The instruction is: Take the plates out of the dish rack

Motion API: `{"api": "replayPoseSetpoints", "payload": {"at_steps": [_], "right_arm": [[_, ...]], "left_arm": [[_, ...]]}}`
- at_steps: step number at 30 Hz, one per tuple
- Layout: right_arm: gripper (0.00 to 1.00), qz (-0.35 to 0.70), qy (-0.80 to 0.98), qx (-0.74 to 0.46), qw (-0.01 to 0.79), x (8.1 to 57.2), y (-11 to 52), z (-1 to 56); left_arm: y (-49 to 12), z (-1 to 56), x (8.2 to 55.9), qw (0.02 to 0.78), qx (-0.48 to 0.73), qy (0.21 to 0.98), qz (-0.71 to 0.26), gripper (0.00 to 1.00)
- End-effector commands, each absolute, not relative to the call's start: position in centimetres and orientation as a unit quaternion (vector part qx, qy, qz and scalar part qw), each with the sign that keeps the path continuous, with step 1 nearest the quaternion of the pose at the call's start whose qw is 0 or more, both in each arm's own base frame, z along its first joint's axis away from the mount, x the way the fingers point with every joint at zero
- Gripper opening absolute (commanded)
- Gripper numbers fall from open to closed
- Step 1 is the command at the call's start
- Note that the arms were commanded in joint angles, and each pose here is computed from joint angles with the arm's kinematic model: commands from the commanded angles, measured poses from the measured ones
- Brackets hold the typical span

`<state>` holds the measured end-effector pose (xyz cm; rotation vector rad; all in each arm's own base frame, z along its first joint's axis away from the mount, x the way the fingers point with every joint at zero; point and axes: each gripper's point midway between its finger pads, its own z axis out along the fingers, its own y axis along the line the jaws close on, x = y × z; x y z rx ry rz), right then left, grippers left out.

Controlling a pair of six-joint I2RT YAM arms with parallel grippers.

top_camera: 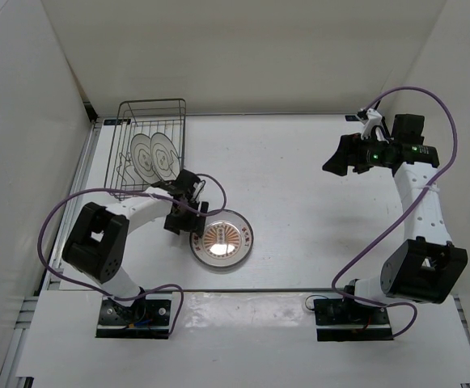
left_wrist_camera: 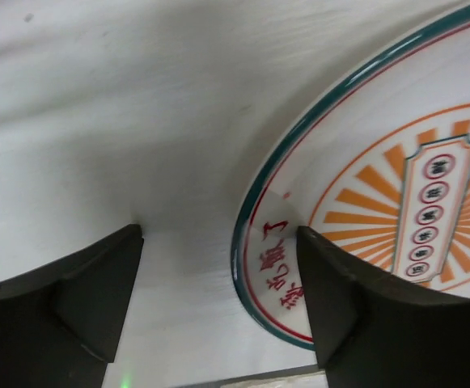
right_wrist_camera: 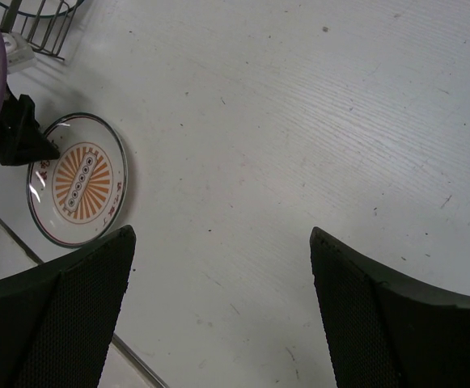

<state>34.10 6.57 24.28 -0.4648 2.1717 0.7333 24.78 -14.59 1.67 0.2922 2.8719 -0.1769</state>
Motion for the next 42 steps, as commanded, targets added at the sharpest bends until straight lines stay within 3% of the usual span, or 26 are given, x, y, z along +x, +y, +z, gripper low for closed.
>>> {"api": "replayPoseSetpoints", "payload": {"at_steps": [1,6,9,14,18,23,31,42], "right_arm": [[0.90,0.302,0.850,-0.185,0.389,34.1,6.8,24.3],[0.90,0.305,0.851,-0.184,0.385,34.0,6.9,24.1],[0.90,0.309,0.851,-0.185,0.383,34.0,7.1,24.0],[0.90,0.309,0.852,-0.186,0.380,34.0,7.0,23.8],[0.90,0.309,0.852,-0.185,0.379,34.0,7.0,23.7],[0.90,0.314,0.853,-0.183,0.375,34.1,7.1,23.5],[0.90,0.308,0.851,-0.187,0.381,34.4,6.9,23.6],[0.90,0.292,0.858,-0.190,0.378,33.8,6.5,23.5]], "left_arm": [[-10.9,2.5,23.8,0.113,0.126,0.984,0.048,0.90],[-12.2,6.6,26.1,0.154,0.163,0.973,0.053,0.90],[-14.4,9.7,27.6,0.182,0.192,0.964,0.007,0.90],[-19.1,17.8,31.6,0.312,0.206,0.918,-0.129,0.93],[-16.7,23.2,35.7,0.389,0.120,0.900,-0.155,0.95],[-11.4,27.4,40.7,0.472,0.050,0.870,-0.137,0.89],[-4.3,27.0,46.2,0.478,-0.031,0.873,-0.086,0.87],[-3.9,22.4,48.1,0.446,-0.030,0.892,-0.069,0.77]]}}
